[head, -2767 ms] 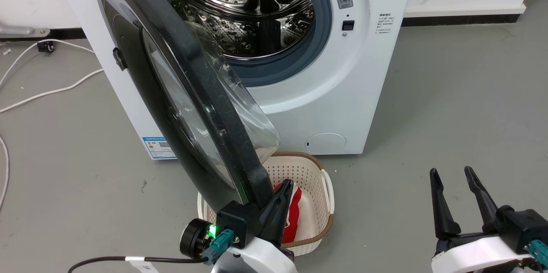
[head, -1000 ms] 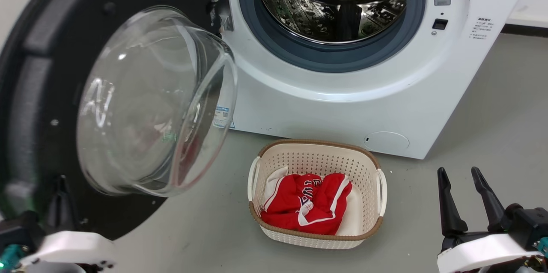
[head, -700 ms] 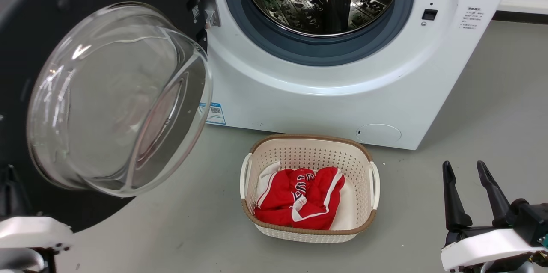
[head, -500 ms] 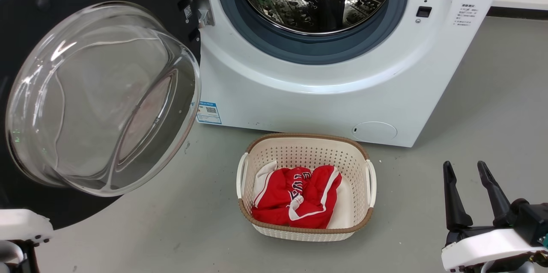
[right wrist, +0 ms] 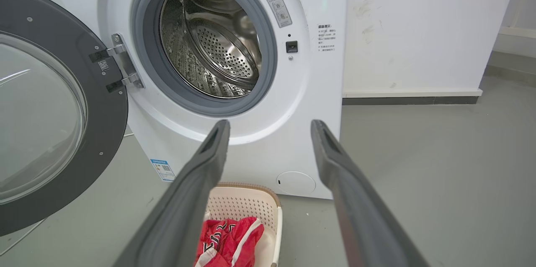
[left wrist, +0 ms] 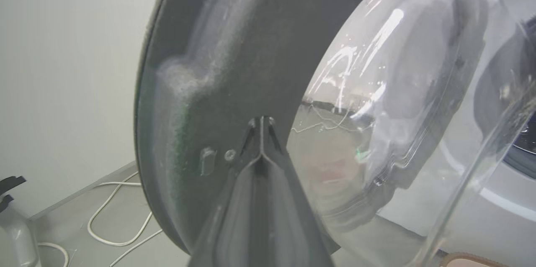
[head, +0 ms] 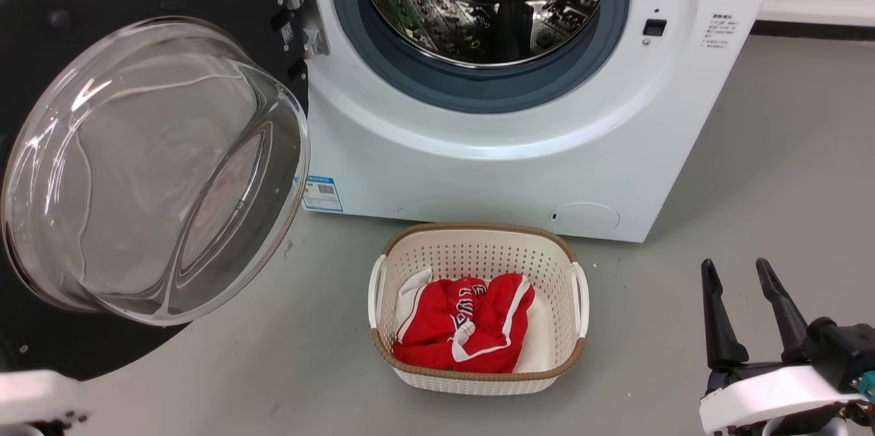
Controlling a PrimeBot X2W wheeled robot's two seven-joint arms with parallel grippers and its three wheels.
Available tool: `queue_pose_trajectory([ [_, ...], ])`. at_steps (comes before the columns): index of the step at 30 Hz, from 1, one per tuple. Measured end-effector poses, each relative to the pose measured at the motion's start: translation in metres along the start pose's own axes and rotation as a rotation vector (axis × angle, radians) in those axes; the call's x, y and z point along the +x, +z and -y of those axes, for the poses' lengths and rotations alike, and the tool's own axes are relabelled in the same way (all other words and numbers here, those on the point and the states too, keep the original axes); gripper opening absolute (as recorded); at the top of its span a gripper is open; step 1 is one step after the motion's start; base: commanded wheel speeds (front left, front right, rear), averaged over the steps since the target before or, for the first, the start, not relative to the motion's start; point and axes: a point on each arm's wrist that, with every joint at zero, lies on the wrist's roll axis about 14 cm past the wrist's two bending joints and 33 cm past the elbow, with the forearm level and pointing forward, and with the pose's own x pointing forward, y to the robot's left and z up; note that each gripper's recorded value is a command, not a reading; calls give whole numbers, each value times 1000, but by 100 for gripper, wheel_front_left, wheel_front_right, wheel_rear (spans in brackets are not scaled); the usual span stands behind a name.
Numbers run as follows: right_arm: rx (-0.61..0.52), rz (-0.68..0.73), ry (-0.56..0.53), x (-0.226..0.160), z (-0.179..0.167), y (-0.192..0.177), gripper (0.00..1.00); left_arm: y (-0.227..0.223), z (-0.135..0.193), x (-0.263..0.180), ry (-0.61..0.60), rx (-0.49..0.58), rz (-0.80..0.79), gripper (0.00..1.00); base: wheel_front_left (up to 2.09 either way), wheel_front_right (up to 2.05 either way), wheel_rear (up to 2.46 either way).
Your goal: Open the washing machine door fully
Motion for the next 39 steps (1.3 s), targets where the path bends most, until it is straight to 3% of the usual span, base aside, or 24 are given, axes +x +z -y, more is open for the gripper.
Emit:
queue_pose_trajectory([
  [6,-2,12,7,-3,-3,5,100,4,18,-33,-42,-26,26,0,0,0,0],
  [7,-4,15,9,-4,-4,6,100,5,21,-37,-49,-30,30,35,0,0,0],
  [8,-8,16,12,-4,-5,7,100,5,26,-43,-59,-37,32,49,0,0,0],
  [9,-11,18,15,-4,-5,8,100,4,33,-49,-74,-39,29,87,0,0,0],
  [10,-11,20,16,-4,-6,8,100,3,38,-54,-86,-39,29,100,0,0,0],
  [21,-35,19,19,-12,-8,12,100,19,115,-70,-305,-76,84,100,0,0,0],
  [31,-93,51,-55,-25,16,26,100,31,202,-70,-541,-137,112,100,0,0,0],
  [39,-118,52,-104,-39,29,31,100,32,234,-79,-614,-158,111,100,0,0,0],
])
